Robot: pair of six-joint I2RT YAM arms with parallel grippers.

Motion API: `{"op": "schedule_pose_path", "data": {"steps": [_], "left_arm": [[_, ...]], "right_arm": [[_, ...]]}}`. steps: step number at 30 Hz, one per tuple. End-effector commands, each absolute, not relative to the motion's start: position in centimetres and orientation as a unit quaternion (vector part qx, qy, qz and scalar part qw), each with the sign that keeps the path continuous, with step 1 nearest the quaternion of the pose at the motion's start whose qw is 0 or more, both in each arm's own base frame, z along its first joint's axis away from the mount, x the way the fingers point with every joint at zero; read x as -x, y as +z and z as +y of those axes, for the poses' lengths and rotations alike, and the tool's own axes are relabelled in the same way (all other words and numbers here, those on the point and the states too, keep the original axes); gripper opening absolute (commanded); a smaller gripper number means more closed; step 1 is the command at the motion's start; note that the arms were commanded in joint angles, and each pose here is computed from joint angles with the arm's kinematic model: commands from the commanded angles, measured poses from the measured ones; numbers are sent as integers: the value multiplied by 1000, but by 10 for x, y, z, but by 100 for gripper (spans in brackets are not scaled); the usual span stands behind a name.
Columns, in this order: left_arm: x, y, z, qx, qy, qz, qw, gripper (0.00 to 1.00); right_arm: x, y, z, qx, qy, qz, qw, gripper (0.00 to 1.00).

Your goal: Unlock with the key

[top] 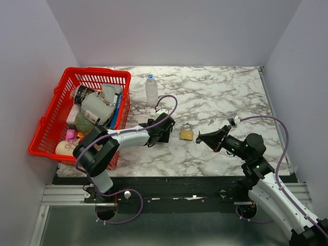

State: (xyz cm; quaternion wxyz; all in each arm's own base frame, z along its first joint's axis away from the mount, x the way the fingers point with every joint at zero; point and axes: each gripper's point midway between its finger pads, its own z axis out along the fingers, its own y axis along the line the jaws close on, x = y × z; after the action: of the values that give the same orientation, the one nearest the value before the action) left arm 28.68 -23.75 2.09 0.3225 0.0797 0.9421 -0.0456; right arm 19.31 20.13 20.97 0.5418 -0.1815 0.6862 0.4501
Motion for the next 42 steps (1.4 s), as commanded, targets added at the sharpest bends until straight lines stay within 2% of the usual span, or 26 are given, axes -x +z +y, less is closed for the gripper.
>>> {"op": "schedule_pose_path", "data": {"steps": [1,11,15,18,21,22,25,34,42], "left_arm": [[-279,9,-228,-84,-22,949,302,68],[-279,2,-232,-96,-22,952,289,55],[-273,-1,-234,-91,-38,954,282,45],[-268,-4,-234,-89,-47,956,275,34],[-263,-4,-240,-92,-69,957,268,19],[-262,-5,-240,-92,-74,957,264,11],[-259,-1,-244,-95,-92,958,254,0],[-263,60,-256,-114,-149,943,276,0],[-285,136,-278,-111,-204,910,343,0]], "right_arm": [[-190,209,201,180,456,687,536,1],[-189,210,200,180,456,684,539,1],[-189,209,199,178,452,686,541,1],[-190,208,199,186,447,686,543,1],[-192,204,200,191,442,694,536,1],[-193,203,201,192,442,695,533,1],[-195,197,206,193,449,705,514,1],[-194,187,231,198,465,712,487,1],[-196,184,262,183,481,718,468,1]]}}
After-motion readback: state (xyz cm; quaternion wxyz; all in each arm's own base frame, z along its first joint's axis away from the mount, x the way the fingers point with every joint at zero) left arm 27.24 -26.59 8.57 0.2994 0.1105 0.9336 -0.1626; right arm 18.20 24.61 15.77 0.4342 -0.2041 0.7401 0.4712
